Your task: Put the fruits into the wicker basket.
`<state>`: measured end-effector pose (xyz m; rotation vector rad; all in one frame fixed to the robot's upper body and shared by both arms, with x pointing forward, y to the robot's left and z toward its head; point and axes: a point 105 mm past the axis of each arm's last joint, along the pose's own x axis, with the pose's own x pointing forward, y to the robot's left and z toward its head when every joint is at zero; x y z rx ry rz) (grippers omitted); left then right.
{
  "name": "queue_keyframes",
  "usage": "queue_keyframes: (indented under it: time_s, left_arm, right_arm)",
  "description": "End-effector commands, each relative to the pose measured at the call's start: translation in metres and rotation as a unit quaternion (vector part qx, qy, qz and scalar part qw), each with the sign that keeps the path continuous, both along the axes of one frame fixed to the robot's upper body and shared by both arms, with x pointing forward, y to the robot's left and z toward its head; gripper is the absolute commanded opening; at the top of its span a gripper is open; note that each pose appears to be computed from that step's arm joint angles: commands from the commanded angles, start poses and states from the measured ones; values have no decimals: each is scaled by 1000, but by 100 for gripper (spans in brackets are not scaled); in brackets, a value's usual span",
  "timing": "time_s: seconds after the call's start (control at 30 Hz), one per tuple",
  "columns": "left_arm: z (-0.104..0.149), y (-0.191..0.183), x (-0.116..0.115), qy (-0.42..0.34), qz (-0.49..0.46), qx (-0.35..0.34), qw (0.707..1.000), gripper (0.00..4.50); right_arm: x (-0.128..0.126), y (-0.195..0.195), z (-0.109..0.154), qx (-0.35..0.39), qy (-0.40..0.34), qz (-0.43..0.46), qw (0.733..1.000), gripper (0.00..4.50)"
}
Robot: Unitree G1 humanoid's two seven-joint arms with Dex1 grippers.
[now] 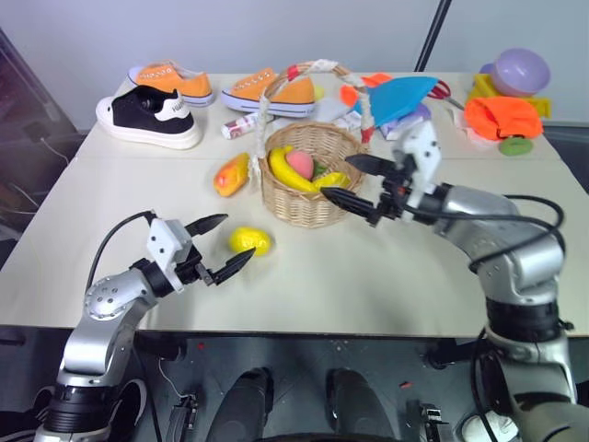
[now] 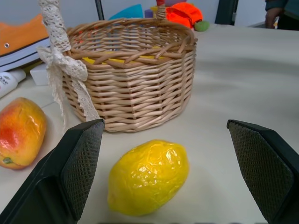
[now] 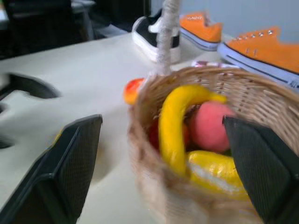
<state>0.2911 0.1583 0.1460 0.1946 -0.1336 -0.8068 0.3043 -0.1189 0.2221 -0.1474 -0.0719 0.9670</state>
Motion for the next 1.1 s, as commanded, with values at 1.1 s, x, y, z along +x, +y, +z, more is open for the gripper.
queue_keyframes:
  time_s: [1.1]
  left_arm:
    - [-48,-45,33,87,34,132,987,450]
  right_arm:
    - [-57,-7,-34,-132,-73,103,983,429]
